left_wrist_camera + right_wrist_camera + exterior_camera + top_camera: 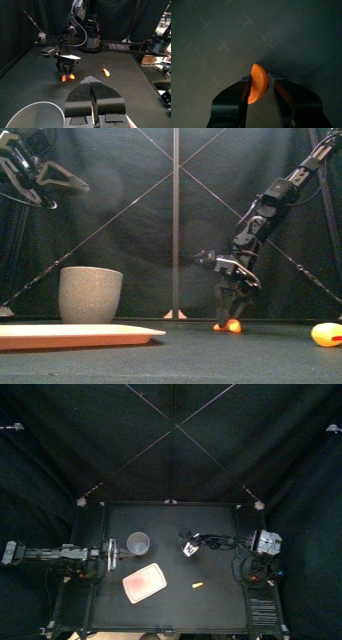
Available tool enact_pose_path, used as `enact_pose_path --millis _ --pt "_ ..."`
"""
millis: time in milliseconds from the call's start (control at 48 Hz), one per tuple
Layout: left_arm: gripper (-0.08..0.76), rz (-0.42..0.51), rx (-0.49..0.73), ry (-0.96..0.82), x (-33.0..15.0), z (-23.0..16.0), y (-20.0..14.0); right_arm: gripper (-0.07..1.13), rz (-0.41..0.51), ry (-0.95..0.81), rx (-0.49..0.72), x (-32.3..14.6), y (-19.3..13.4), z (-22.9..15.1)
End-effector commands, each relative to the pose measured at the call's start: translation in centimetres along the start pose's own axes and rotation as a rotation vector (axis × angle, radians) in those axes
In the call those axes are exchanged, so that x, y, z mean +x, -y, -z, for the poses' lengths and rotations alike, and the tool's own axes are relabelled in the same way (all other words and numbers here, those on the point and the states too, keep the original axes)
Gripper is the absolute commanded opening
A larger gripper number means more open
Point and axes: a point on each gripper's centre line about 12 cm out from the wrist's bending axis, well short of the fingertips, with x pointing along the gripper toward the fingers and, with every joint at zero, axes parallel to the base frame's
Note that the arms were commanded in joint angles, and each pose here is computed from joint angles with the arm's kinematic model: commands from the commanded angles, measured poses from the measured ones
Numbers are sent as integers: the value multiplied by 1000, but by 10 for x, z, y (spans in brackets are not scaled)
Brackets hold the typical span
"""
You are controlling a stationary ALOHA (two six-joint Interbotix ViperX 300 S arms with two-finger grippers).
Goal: Pick the tangerine then place it on the pink plate
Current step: Place tangerine on the pink plate
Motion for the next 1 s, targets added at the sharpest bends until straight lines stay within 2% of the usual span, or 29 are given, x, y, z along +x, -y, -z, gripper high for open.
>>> enact_pose_path --millis 21,438,667,771,1000 --pt "14 -3 0 12 1 -5 0 721 -8 -1 -12 -3 -6 -1" --pt "14 -1 0 11 1 -4 0 663 -56 51 -65 -15 -35 -16" --pt "14 -3 -3 17 1 -5 0 660 -134 153 -135 -43 -78 -40" --pt "14 -3 -5 14 1 -4 -1 660 -185 197 -179 -54 -107 -51" --pt "12 -9 -4 14 1 -4 -2 660 -269 243 -253 -46 -169 -65"
